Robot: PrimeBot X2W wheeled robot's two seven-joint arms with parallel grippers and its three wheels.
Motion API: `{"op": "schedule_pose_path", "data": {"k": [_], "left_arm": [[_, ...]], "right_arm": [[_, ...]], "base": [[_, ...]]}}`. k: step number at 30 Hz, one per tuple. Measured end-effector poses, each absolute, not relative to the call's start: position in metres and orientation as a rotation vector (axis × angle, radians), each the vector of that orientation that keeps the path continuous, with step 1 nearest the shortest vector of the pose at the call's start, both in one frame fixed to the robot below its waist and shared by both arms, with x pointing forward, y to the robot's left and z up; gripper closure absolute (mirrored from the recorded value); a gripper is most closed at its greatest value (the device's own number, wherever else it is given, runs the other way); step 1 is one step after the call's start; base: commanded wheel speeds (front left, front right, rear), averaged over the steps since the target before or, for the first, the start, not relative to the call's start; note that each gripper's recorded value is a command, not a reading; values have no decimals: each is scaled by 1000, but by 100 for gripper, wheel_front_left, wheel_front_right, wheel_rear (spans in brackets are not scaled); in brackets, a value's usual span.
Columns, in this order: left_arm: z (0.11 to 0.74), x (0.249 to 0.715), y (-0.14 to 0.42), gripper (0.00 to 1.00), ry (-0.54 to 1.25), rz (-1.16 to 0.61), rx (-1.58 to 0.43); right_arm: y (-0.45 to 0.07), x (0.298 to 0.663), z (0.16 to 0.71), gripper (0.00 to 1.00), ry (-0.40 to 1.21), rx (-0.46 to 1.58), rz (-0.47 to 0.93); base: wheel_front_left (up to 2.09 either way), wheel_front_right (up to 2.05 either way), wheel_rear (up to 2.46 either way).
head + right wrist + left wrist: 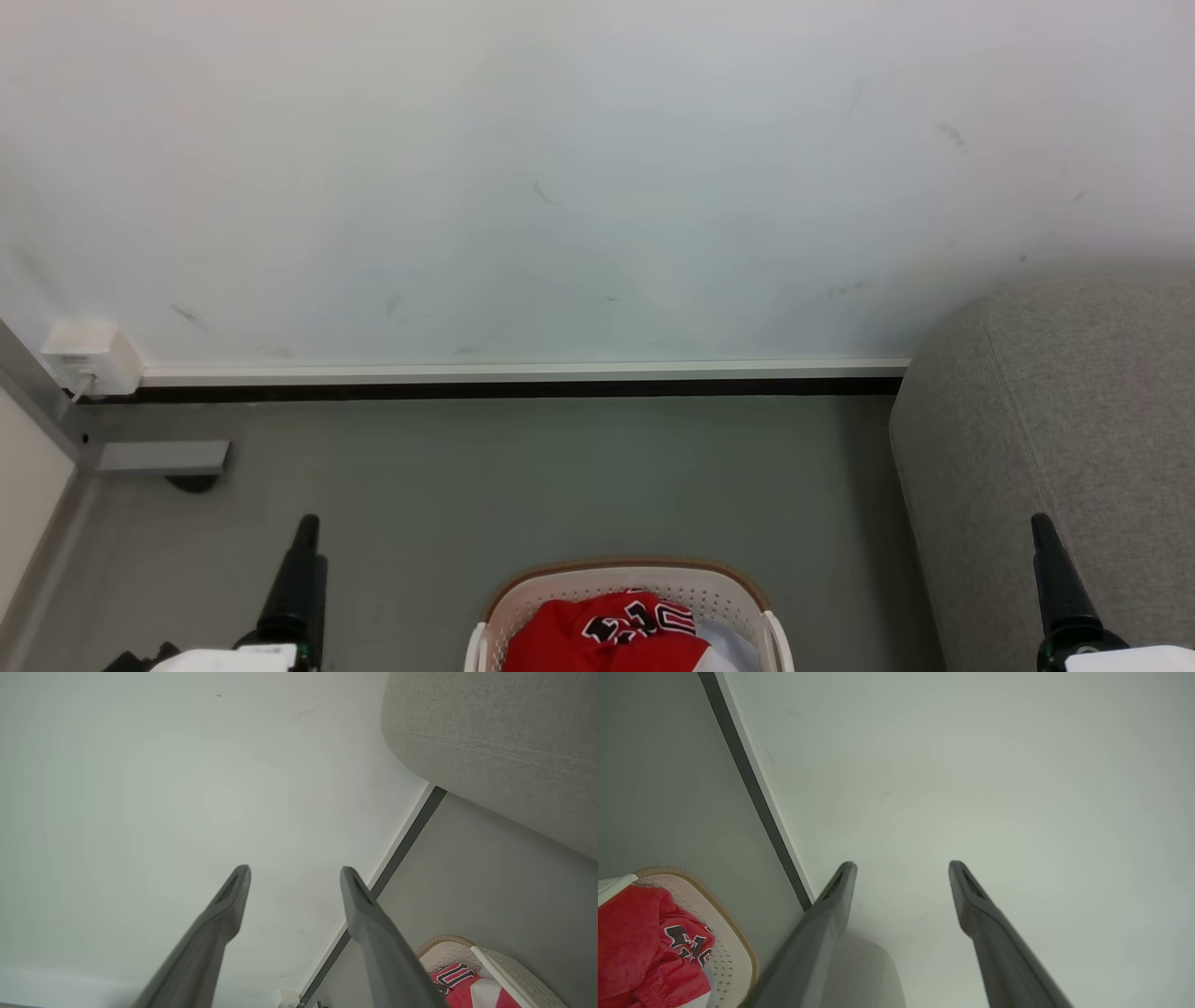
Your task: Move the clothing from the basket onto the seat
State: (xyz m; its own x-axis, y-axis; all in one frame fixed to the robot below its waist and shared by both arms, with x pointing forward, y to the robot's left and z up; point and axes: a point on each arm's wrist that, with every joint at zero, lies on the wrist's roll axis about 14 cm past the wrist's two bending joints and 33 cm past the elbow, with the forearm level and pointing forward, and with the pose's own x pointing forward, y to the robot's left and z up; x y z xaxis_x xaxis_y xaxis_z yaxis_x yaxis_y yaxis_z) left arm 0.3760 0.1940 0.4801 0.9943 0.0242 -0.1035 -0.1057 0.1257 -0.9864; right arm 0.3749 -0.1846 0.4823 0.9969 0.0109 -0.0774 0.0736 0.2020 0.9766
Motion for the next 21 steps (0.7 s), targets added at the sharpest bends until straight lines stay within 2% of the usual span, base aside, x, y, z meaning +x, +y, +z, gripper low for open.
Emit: {"op": "schedule_pose_path", "data": {"k": [21], "left_arm": [[480, 372, 185, 0, 102, 111, -1015]], "right_arm": [[-168, 374, 489, 0, 79, 868, 42]], "base": [[0, 0, 0]]}}
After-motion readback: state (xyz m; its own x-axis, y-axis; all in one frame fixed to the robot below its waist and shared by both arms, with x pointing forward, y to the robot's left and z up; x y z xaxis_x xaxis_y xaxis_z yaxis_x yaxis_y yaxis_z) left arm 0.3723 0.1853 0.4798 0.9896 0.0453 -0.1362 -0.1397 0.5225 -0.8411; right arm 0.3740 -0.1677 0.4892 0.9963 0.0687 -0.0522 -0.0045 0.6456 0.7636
